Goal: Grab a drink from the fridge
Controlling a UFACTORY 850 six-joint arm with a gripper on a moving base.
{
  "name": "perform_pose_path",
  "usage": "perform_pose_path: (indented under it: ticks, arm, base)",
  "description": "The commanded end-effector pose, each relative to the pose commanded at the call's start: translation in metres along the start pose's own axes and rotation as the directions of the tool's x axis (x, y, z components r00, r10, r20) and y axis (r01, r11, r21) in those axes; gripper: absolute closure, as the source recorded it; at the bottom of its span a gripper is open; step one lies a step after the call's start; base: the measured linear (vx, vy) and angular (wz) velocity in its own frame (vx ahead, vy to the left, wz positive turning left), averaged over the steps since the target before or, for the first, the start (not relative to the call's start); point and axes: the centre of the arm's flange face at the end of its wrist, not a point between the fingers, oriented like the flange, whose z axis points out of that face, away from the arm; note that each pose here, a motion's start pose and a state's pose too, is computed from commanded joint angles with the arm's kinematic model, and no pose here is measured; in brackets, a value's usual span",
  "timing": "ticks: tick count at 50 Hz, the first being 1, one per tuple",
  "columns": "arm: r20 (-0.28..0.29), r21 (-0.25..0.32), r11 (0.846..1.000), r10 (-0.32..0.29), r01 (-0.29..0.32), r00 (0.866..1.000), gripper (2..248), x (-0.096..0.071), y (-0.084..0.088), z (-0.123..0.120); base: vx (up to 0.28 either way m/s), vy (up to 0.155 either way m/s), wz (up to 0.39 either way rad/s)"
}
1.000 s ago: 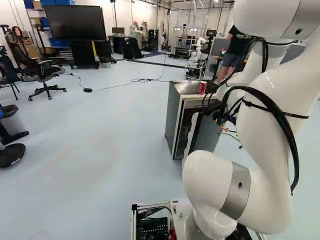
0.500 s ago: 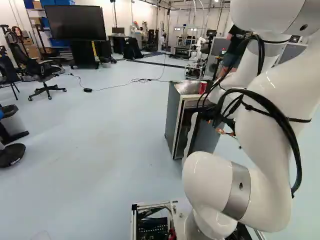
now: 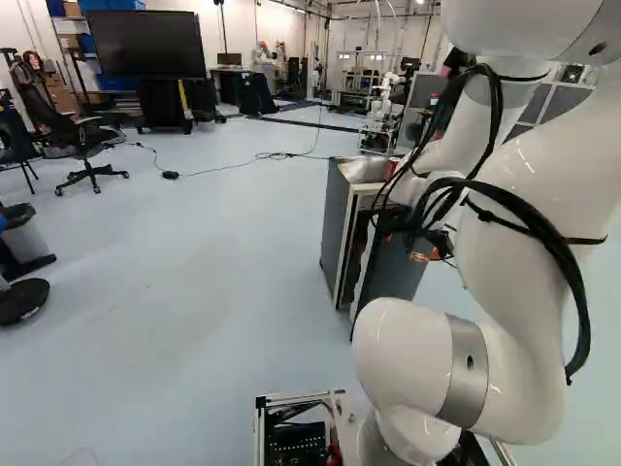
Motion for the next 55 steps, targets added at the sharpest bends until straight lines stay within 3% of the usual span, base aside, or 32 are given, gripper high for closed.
perform_pose_path:
  ticks: [25, 39, 55]
  arm:
    - [-0.058, 0.047, 0.994, -0.093, 0.095, 0.994, 3, 0.024, -0.041, 0.014]
    - [-0.098, 0.056, 0.992, -0.103, 0.109, 0.99, 3, 0.04, -0.052, 0.023]
    - [-0.115, 0.06, 0.992, -0.107, 0.115, 0.988, 3, 0.048, -0.058, 0.027]
  base:
    - [0.0, 0.0, 0.0]
    - [0.0, 0.0, 0.0]
    - [0.0, 0.0, 0.0]
